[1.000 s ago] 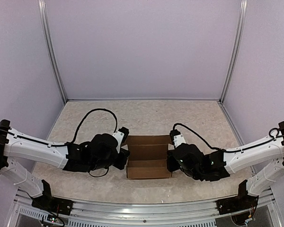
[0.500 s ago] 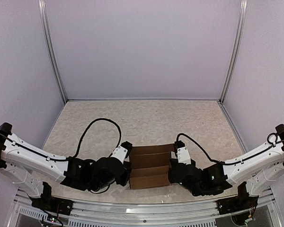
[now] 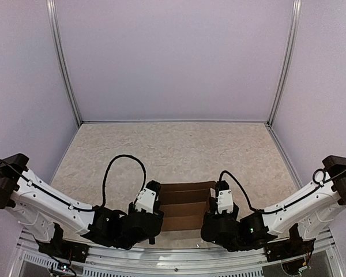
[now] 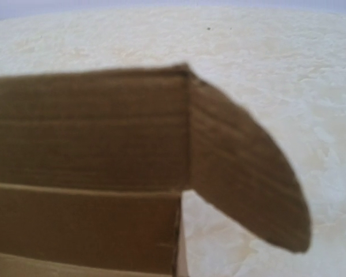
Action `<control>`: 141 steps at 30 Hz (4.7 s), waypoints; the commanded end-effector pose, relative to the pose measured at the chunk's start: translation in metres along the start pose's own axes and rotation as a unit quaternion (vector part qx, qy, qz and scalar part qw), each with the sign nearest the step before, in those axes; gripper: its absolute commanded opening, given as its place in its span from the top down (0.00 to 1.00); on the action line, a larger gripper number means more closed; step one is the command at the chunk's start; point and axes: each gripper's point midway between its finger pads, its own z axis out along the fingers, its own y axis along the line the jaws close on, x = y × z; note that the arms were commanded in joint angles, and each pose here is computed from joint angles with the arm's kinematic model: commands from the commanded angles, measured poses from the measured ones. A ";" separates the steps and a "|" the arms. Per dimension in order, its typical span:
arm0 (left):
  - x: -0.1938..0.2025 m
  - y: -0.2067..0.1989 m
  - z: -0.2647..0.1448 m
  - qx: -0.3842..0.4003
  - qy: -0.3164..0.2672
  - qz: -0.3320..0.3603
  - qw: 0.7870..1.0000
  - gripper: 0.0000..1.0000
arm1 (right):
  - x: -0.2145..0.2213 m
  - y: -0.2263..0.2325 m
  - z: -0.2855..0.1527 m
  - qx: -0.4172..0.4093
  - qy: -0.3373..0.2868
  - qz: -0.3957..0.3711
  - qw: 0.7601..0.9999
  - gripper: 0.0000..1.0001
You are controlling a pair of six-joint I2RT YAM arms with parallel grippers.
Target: Fold the paper box
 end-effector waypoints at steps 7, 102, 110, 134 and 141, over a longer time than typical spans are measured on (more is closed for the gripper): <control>0.003 0.018 0.010 -0.077 -0.051 -0.027 0.995 1.00 | 0.031 -0.015 0.012 0.021 -0.034 -0.053 0.998 1.00; 0.026 0.012 0.058 -0.169 -0.116 0.046 0.978 0.99 | -0.049 0.066 0.092 -0.135 0.174 -0.040 0.975 1.00; 0.019 0.011 0.052 -0.163 -0.119 0.039 0.979 0.78 | 0.002 0.051 0.102 -0.104 0.212 -0.046 0.971 1.00; -0.027 0.022 -0.030 -0.111 -0.118 -0.029 0.986 0.01 | 0.054 0.037 0.112 -0.082 0.219 -0.026 0.972 1.00; -0.048 0.034 -0.042 -0.089 -0.092 -0.045 0.991 0.01 | 0.057 0.039 0.105 -0.088 0.187 -0.036 0.978 1.00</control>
